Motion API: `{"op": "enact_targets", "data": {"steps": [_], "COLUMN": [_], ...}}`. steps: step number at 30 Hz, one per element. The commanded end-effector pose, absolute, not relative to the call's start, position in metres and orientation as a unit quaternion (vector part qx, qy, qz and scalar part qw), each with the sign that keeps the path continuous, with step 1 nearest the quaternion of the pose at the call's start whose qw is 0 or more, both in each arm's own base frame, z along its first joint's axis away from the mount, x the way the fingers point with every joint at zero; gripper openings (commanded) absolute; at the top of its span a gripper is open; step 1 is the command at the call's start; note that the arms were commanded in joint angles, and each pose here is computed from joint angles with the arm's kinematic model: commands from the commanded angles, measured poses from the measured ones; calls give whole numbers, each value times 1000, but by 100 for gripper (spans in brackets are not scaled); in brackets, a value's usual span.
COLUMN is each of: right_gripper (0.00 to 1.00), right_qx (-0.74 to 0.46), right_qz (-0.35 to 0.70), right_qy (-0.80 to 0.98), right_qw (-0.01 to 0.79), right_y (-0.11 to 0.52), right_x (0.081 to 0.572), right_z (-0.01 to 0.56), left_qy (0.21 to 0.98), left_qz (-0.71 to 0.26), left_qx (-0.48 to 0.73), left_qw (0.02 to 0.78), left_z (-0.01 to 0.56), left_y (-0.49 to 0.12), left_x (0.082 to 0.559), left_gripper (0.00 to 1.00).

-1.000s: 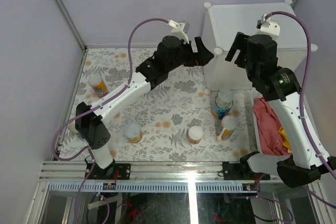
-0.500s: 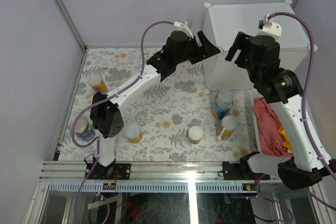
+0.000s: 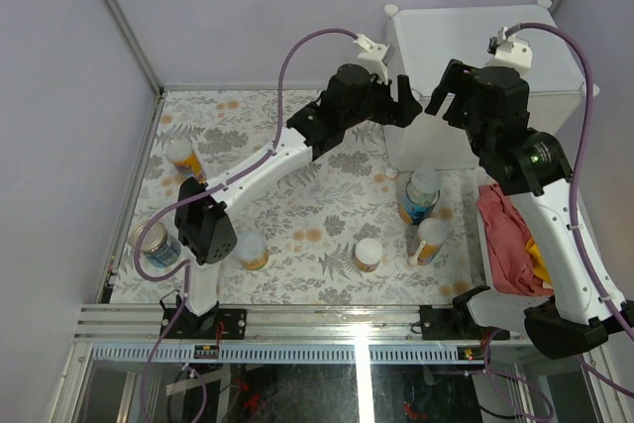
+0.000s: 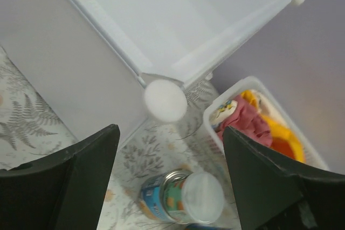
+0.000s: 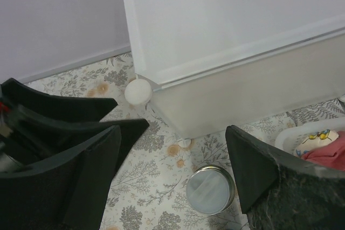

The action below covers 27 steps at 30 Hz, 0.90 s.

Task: Place and organize the canned foods onto the counter
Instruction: Move the counter to the center of the board.

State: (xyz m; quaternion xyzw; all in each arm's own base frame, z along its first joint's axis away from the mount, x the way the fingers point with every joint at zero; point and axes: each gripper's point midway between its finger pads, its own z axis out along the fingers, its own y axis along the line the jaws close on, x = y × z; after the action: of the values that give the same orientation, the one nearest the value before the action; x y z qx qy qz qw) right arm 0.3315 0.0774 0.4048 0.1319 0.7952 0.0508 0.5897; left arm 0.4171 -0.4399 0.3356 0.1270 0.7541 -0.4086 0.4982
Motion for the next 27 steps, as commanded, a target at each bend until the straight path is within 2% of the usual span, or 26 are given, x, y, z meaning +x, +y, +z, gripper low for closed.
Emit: {"op": "enact_targets", "data": {"steps": [1,13,27], "right_gripper": [85,85,85], "right_qx": [133,117,113], "right_qz": [57,66,59], "right_qy": [776,775,772], "right_qw": [614,617,622], "right_y": [75,79,77], "right_x": [334,332,332], "right_z": [420,419,417], "left_qy": [709,644,603], "left_qz": [-336,-258,-253], "left_qx": [211,218,230], "left_qw": [583,686,721], "left_z": [354,365,368], "left_y": [-438,-439,-450], "left_x": [409,409,419], "left_gripper": [78,79,84]}}
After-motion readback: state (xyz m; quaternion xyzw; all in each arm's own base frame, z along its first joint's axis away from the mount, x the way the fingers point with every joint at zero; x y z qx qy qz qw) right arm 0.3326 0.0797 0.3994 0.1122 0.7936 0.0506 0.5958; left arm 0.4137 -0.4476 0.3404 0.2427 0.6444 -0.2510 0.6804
